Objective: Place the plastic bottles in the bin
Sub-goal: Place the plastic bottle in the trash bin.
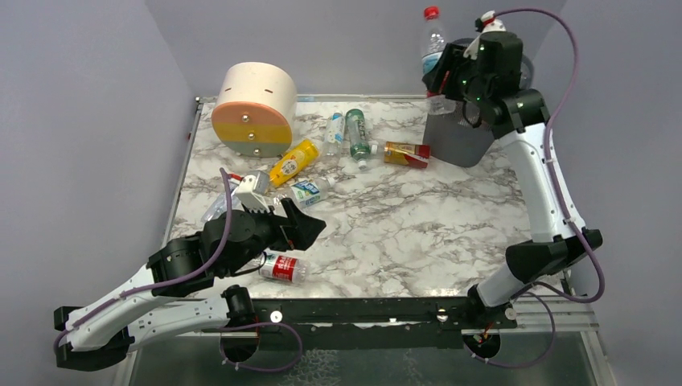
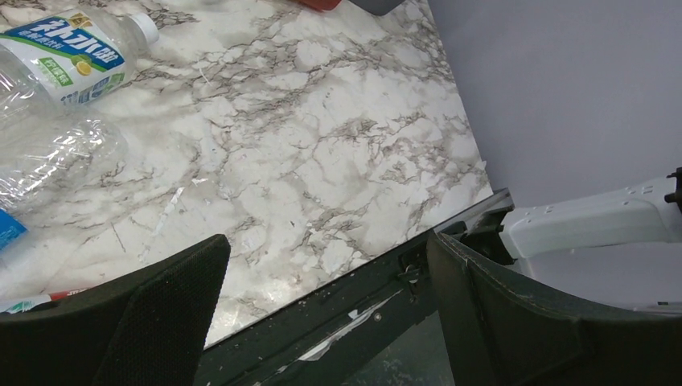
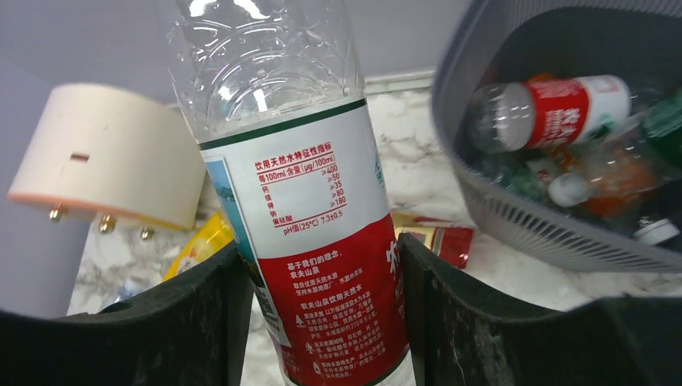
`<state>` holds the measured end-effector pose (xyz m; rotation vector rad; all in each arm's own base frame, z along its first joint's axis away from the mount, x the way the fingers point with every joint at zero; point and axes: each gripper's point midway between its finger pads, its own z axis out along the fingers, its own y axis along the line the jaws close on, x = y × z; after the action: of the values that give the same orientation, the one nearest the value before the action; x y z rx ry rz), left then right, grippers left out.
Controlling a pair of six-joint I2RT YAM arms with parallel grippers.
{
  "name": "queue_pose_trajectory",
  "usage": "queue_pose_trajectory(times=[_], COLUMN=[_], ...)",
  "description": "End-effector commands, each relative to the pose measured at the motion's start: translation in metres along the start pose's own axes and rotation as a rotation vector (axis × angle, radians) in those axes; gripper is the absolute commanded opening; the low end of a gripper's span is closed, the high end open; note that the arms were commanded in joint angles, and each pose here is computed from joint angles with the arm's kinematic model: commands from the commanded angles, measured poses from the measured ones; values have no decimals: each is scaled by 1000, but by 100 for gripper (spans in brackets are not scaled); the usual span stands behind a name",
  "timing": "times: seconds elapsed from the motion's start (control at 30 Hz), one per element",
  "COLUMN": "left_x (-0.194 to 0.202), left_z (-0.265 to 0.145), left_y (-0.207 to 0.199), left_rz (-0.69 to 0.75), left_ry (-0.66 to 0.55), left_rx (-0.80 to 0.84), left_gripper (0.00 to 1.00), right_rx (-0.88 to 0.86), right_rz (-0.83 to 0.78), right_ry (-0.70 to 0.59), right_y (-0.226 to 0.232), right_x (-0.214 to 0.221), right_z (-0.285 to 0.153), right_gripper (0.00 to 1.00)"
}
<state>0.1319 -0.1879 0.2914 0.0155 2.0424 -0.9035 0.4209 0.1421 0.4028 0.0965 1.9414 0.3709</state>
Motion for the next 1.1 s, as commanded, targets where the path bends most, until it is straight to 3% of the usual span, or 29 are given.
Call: queue_pose_trajectory(times=[0.0, 0.2, 0.47, 0.73, 1.07], left_x=[6, 8, 8, 6, 6], left_z=[2, 2, 2, 0, 1], left_y=[3, 5, 6, 9, 10], left_rz=[5, 3, 2, 4, 15], left_ry=[13, 17, 15, 9, 11], left_rx=[-3, -4, -7, -19, -32], left_gripper=[99, 99, 99, 99, 99], right_rx=[-26, -33, -56, -20, 15], right_rz=[92, 223, 286, 317, 320], right_ry=[-9, -44, -51, -35, -74], right_y=[-36, -90, -120, -142, -149], right_x=[-29, -62, -79, -70, -85], right_z=[12, 30, 61, 75, 48], right_gripper=[60, 60, 61, 88, 97])
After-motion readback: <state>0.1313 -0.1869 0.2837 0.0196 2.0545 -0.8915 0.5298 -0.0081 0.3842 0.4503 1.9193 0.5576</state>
